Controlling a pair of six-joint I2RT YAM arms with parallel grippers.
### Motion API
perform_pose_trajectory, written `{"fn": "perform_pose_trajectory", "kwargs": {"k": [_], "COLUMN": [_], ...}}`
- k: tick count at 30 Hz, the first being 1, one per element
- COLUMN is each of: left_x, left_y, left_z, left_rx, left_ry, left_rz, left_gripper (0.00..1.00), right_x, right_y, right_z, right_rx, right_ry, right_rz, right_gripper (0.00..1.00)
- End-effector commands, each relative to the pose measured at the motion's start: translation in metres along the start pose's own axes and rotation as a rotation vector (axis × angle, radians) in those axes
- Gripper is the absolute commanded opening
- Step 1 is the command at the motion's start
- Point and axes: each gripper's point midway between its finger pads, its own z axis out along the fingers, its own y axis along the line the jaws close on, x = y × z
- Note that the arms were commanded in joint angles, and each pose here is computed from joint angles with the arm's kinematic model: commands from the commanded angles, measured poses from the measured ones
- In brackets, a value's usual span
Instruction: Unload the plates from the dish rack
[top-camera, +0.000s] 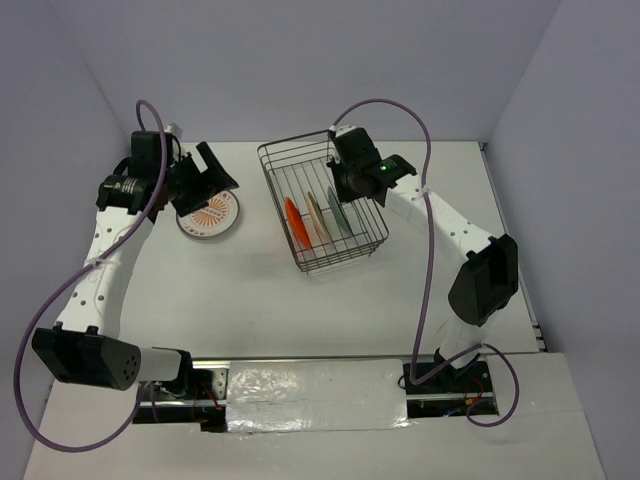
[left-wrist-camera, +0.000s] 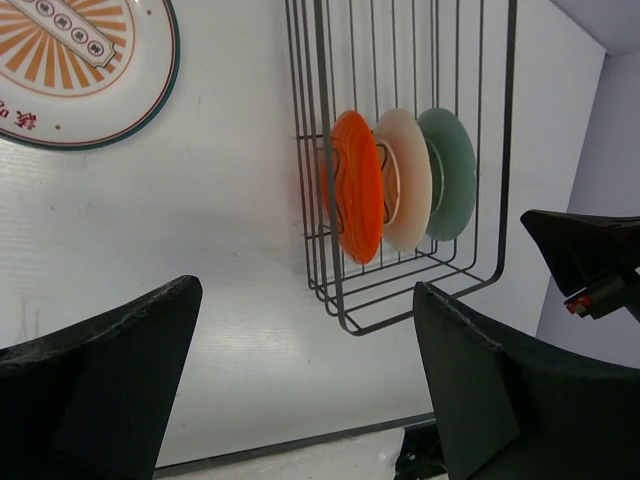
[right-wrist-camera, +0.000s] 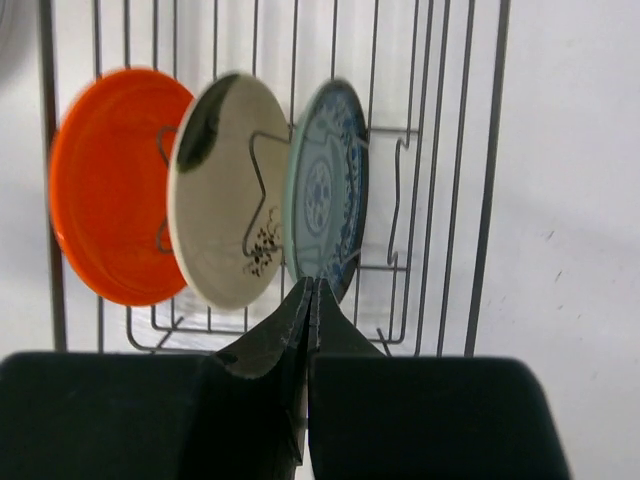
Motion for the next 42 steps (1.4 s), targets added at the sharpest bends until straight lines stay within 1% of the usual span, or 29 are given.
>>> {"fn": "perform_pose_trajectory", "kwargs": {"k": [1,3,4,5,6,7,8,9,11,13,17,18,20,21,24,25,26,27,29,32,33,35,36,37,38,39,40,41,42], "left_x": [0.003,0.006,0.007,0.007,0.006,0.007,0.007,0.008,0.01,0.016,0.025,0.027,0.028,0.026,0.026,0.023,0.023,0.02,0.016,-0.002,-0.007,-0.009,-0.008,-0.016,-0.007,-0.014,-0.012,-0.011,-0.011], "left_y": [0.001,0.003,0.003,0.003,0.003,0.004,0.004,0.005,0.007,0.01,0.02,0.023,0.024,0.025,0.026,0.023,0.023,0.019,0.014,-0.01,-0.017,-0.04,-0.052,-0.072,-0.086,-0.104,-0.111,-0.117,-0.123], "left_z": [-0.002,-0.002,-0.002,-0.003,-0.004,-0.005,-0.006,-0.006,-0.005,0.0,0.004,0.006,0.006,0.005,0.006,0.004,0.005,0.003,0.003,-0.004,-0.004,-0.004,-0.003,-0.001,-0.002,-0.003,-0.005,-0.008,-0.01], "left_rx": [0.002,-0.003,-0.003,-0.004,-0.002,-0.004,-0.005,-0.006,-0.011,-0.012,-0.033,-0.039,-0.046,-0.05,-0.062,-0.058,-0.057,-0.048,-0.039,0.025,0.046,0.14,0.197,0.282,0.366,0.45,0.473,0.496,0.509], "left_ry": [-0.002,0.003,0.005,0.004,0.0,0.001,-0.002,0.001,0.006,0.023,0.039,0.042,0.043,0.04,0.052,0.046,0.052,0.047,0.048,0.019,0.011,0.044,0.066,0.069,0.138,0.127,0.159,0.177,0.183], "left_rz": [0.0,0.0,0.0,0.002,0.006,0.007,0.01,0.013,0.013,0.012,0.004,0.003,0.007,0.016,0.029,0.033,0.037,0.038,0.03,-0.005,-0.019,-0.095,-0.125,-0.198,-0.229,-0.237,-0.307,-0.321,-0.325], "left_gripper": [0.99,0.99,1.0,1.0,0.99,1.0,0.99,0.99,1.0,1.0,0.99,0.99,0.99,1.0,1.0,1.0,0.99,1.0,1.0,0.99,0.99,1.0,1.0,1.0,0.99,1.0,0.99,0.99,1.0], "right_x": [0.003,0.007,0.009,0.011,0.012,0.014,0.014,0.014,0.014,0.016,0.035,0.042,0.049,0.052,0.048,0.041,0.03,0.019,-0.013,-0.061,-0.06,-0.064,-0.058,-0.054,-0.037,-0.034,-0.025,-0.002,-0.003], "right_y": [0.005,0.005,0.006,0.006,0.005,0.007,0.008,0.009,0.011,0.014,0.013,0.009,0.007,0.004,0.003,0.003,0.003,0.003,-0.004,-0.001,0.0,0.022,0.028,0.036,0.054,0.062,0.071,0.09,0.095], "right_z": [0.004,0.009,0.011,0.013,0.014,0.015,0.015,0.015,0.015,0.018,0.039,0.049,0.06,0.068,0.069,0.063,0.052,0.041,0.002,-0.058,-0.07,-0.1,-0.106,-0.113,-0.129,-0.134,-0.139,-0.144,-0.146], "right_rx": [-0.041,-0.053,-0.056,-0.056,-0.054,-0.062,-0.07,-0.074,-0.084,-0.097,-0.08,-0.058,-0.041,-0.023,-0.009,-0.011,-0.008,-0.007,0.021,-0.046,-0.069,-0.203,-0.245,-0.278,-0.325,-0.325,-0.331,-0.34,-0.307], "right_ry": [-0.011,0.004,0.015,0.024,0.024,0.023,0.023,0.025,0.024,0.026,0.079,0.1,0.119,0.132,0.131,0.121,0.096,0.069,-0.021,-0.152,-0.144,-0.181,-0.184,-0.203,-0.219,-0.26,-0.274,-0.269,-0.31], "right_rz": [0.001,0.009,0.007,0.001,0.003,0.0,0.002,0.003,0.011,0.011,-0.018,-0.03,-0.046,-0.05,-0.051,-0.048,-0.041,-0.041,-0.035,-0.058,-0.108,-0.207,-0.293,-0.339,-0.415,-0.525,-0.604,-0.72,-0.815], "right_gripper": [0.0,0.0,0.02,0.18,0.23,0.39,0.47,0.52,0.55,0.55,0.51,0.46,0.39,0.32,0.17,0.08,0.02,0.0,0.0,0.0,0.0,0.0,0.01,0.01,0.01,0.01,0.01,0.0,0.0]}}
